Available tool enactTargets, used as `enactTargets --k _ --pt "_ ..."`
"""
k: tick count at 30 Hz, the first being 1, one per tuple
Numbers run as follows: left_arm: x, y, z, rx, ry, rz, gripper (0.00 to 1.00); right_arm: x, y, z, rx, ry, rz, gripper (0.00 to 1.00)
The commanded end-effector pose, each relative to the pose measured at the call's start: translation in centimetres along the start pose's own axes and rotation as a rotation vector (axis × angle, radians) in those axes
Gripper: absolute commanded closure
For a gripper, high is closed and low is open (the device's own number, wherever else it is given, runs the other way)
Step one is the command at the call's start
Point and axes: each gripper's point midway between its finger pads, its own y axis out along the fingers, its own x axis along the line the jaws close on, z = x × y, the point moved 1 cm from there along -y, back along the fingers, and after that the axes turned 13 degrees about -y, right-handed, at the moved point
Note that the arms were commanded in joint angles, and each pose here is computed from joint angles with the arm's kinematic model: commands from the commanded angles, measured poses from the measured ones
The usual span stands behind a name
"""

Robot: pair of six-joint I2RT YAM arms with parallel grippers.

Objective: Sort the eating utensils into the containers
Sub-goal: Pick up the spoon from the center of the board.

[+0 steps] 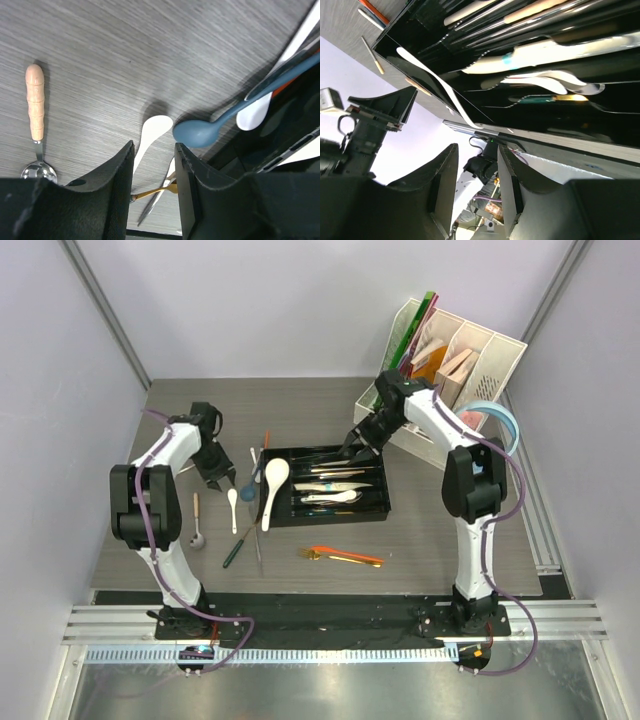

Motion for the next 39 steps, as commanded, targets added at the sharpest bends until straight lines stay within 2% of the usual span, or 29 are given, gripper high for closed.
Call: enactTargets --k 1,13,29,32,34,35,39 --pt "1.4 -0.7 0.8 -0.001 0.0 -0.029 0.61 0.2 -3.2 1.0 -0.018 -0.078 -0.067 0.57" --pt "2.7 1.7 3.3 0.086 0.078 -0.09 0.61 -3.4 -2.7 0.4 0.017 -0.058 -0.04 0.58" --pt "3.5 4.8 5.9 0.208 0.102 -0.134 0.62 -5.0 -2.4 -0.2 0.012 -0.031 -0.022 0.58" --pt "3.7 5.2 6.5 0.245 0.104 -0.139 0.74 -5.3 -2.4 -0.4 0.01 -0.024 -0.021 0.58" --pt "3.9 5.6 7.1 0.272 0.107 -0.144 0.94 -5.4 -2.4 -0.4 0.008 -0.023 -0.022 0.59" --pt "3.9 5.7 7.5 0.294 0.105 -0.138 1.0 -5.4 -2.4 -0.4 0.008 -0.022 -0.022 0.59" --pt "4.0 5.3 8.0 0.328 0.111 -0.137 1.0 -5.6 -2.3 -0.6 0.007 -0.018 -0.027 0.59"
